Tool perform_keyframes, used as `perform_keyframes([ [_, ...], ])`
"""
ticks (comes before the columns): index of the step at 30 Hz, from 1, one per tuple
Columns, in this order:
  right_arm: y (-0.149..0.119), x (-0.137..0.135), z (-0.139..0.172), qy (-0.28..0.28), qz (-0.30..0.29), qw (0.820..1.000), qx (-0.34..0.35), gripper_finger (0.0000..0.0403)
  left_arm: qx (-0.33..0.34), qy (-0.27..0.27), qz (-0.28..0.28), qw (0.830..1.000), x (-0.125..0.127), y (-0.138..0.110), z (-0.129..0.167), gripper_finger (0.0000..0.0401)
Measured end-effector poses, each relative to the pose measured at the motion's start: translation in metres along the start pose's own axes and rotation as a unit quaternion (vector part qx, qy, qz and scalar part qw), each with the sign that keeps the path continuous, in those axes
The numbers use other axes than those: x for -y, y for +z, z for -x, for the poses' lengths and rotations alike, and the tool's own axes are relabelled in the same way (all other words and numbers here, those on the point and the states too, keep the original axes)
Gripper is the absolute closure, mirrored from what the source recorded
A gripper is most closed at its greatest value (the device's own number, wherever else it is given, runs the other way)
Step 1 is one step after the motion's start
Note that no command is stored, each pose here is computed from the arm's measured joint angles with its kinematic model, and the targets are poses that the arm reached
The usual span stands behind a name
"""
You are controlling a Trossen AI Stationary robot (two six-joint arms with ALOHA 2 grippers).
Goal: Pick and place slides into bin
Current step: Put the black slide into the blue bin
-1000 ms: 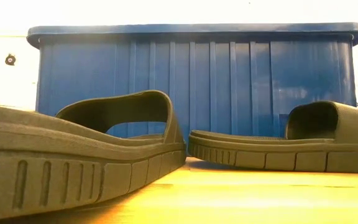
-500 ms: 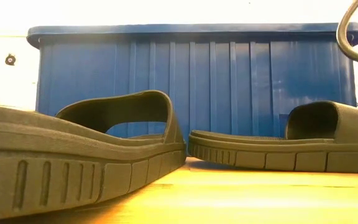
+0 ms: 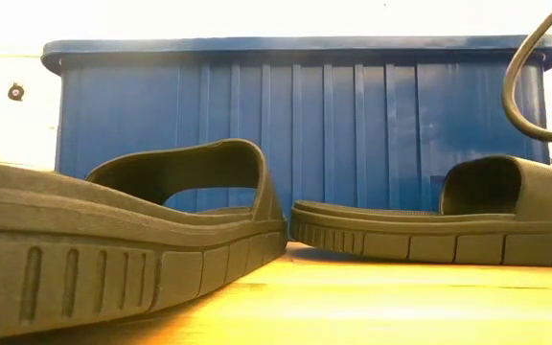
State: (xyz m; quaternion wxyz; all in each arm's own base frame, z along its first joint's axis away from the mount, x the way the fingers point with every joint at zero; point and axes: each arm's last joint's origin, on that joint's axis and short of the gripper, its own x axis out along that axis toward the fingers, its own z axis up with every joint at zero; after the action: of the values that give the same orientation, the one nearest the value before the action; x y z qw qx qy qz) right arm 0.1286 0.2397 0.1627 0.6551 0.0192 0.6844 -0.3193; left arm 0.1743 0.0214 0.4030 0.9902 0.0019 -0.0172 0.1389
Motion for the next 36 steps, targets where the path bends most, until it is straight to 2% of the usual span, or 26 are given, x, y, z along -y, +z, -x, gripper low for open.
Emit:
perform_keyframes([
  [4,0.002,0.0,0.01,0.023,-0.034,0.999,-0.014,0.0391,0.0,0.0,0.0,1.0,0.0,0.0,0.0,0.0118],
  [11,0.007,0.017,0.053,0.124,-0.089,0.988,0.026,0.0393,0.003,0.0,0.0,1.0,0.0,0.001,0.0,0.0118],
  [14,0.01,0.032,0.072,0.172,-0.099,0.979,0.05,0.0393,0.003,0.0,0.0,1.0,0.0,0.001,0.0,0.0118],
  [17,0.015,0.049,0.091,0.227,-0.117,0.962,0.097,0.0393,0.003,0.0,0.0,1.0,0.0,0.001,0.0,0.0118],
  [19,0.018,0.062,0.103,0.264,-0.141,0.944,0.14,0.0393,0.003,0.0,0.0,1.0,0.0,0.001,0.0,0.0118],
  [21,0.022,0.077,0.113,0.302,-0.174,0.918,0.19,0.0394,0.003,0.0,0.0,1.0,0.0,0.001,0.0,0.0118],
  [25,0.031,0.107,0.131,0.364,-0.238,0.845,0.313,0.0394,0.003,0.0,0.0,1.0,0.0,0.001,0.0,0.0118],
  [28,0.035,0.128,0.14,0.377,-0.272,0.791,0.397,0.0394,0.003,0.0,0.0,1.0,0.0,0.001,0.0,0.0118],
  [30,0.037,0.141,0.144,0.378,-0.286,0.763,0.439,0.0394,0.002,0.0,0.0,1.0,0.0,0.0,0.0,0.0118],
  [33,0.039,0.157,0.149,0.38,-0.296,0.739,0.47,0.0394,0.003,0.0,0.0,1.0,0.0,0.001,0.0,0.0118],
  [36,0.044,0.165,0.154,0.382,-0.3,0.728,0.483,0.0394,0.003,0.0,0.0,1.0,0.0,0.001,0.0,0.0118],
])
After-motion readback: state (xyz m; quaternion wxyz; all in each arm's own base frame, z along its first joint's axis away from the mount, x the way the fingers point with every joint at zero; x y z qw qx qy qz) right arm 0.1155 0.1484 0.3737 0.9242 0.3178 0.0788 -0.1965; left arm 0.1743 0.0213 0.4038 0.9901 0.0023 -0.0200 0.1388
